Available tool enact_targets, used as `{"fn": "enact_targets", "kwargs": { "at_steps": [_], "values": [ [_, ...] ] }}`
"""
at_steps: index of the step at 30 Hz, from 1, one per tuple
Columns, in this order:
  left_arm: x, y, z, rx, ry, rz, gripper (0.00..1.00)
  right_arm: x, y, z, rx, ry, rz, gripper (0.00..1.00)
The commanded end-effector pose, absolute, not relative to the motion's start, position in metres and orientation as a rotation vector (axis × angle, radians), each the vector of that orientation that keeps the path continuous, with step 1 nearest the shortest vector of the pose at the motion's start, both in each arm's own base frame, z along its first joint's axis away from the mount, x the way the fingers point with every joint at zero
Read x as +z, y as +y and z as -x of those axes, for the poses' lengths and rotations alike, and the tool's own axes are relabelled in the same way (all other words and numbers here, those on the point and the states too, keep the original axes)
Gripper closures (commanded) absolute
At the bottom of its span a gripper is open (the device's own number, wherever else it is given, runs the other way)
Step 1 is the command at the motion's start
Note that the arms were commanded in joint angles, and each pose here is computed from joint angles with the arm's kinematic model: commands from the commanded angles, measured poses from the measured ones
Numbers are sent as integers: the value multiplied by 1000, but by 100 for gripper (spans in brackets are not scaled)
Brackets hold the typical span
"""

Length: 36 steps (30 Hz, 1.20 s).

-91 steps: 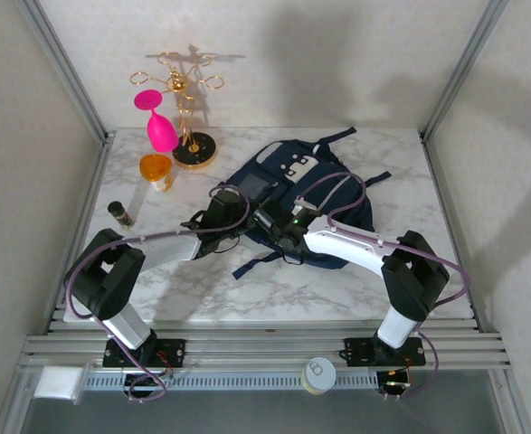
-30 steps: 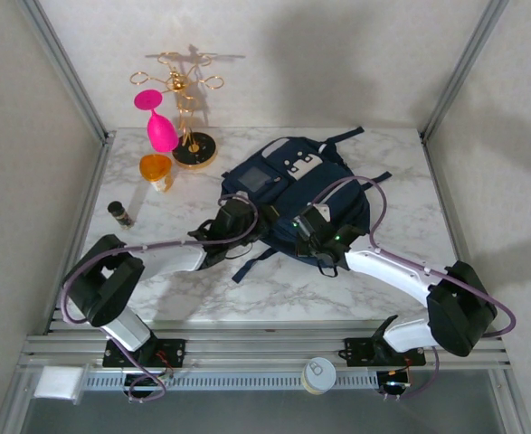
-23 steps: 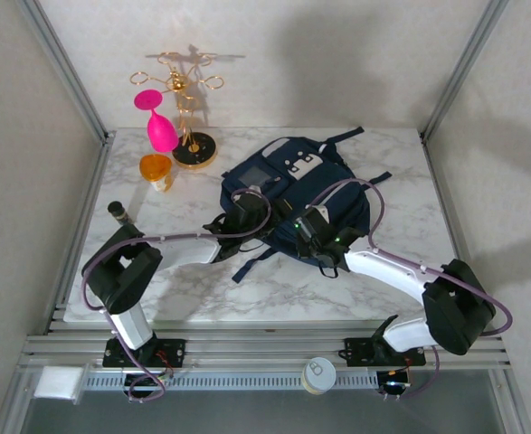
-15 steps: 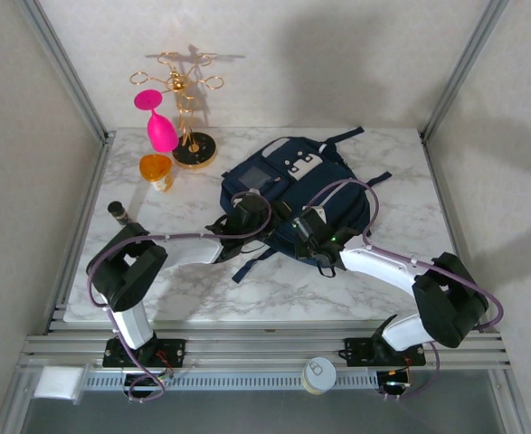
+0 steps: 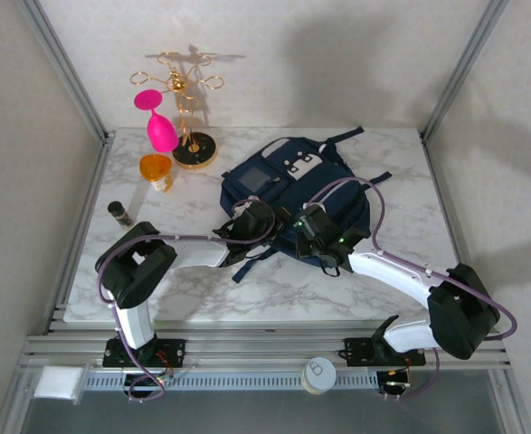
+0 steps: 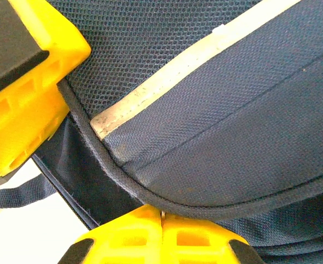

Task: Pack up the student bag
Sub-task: Zip the student bag at the center of the table.

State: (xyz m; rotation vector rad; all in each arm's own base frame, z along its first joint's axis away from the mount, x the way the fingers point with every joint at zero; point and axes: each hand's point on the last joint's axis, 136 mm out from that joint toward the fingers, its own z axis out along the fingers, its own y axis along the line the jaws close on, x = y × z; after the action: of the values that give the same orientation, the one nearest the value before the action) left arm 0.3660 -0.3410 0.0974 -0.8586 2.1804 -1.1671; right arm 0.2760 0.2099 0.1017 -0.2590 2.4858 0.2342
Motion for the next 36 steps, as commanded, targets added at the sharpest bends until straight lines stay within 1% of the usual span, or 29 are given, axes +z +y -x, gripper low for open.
{"fn": "enact_targets", "kwargs": {
  "at_steps": [1, 3, 6, 9, 14, 17, 21, 23, 26, 27, 29, 30, 32, 36],
  "values": [
    [84, -325, -378, -1100, 2142, 907, 70, 112, 227, -272, 310, 2465, 293, 100],
    [84, -317, -384, -1120, 2125, 914, 82, 112, 232, -271, 308, 2468, 291, 100],
    [85, -300, -390, -1093, 2120, 901, 90, 113, 245, -269, 312, 2468, 291, 100],
    [85, -278, -395, -998, 2151, 863, 99, 112, 254, -269, 272, 2486, 211, 100],
    [79, -227, -403, -777, 2236, 763, 100, 109, 250, -270, 208, 2535, 100, 100],
    [74, -197, -410, -644, 2296, 695, 100, 112, 226, -268, 76, 2537, 54, 100],
    [70, -175, -420, -546, 2383, 575, 100, 115, 185, -265, -79, 2529, -10, 100],
    [75, -173, -425, -563, 2383, 554, 100, 111, 180, -267, -63, 2536, 0, 100],
    [93, -183, -426, -645, 2359, 523, 100, 121, 203, -274, 46, 2509, 82, 100],
    [99, -191, -422, -705, 2355, 514, 99, 128, 214, -275, 88, 2492, 111, 100],
    [107, -205, -410, -824, 2347, 523, 74, 136, 233, -274, 166, 2463, 158, 100],
    [112, -211, -402, -879, 2335, 532, 68, 136, 239, -274, 204, 2463, 164, 100],
    [121, -219, -386, -949, 2299, 582, 59, 132, 242, -273, 221, 2466, 161, 100],
    [136, -243, -358, -1109, 2243, 621, 48, 122, 240, -273, 192, 2479, 167, 100]
  ]
}}
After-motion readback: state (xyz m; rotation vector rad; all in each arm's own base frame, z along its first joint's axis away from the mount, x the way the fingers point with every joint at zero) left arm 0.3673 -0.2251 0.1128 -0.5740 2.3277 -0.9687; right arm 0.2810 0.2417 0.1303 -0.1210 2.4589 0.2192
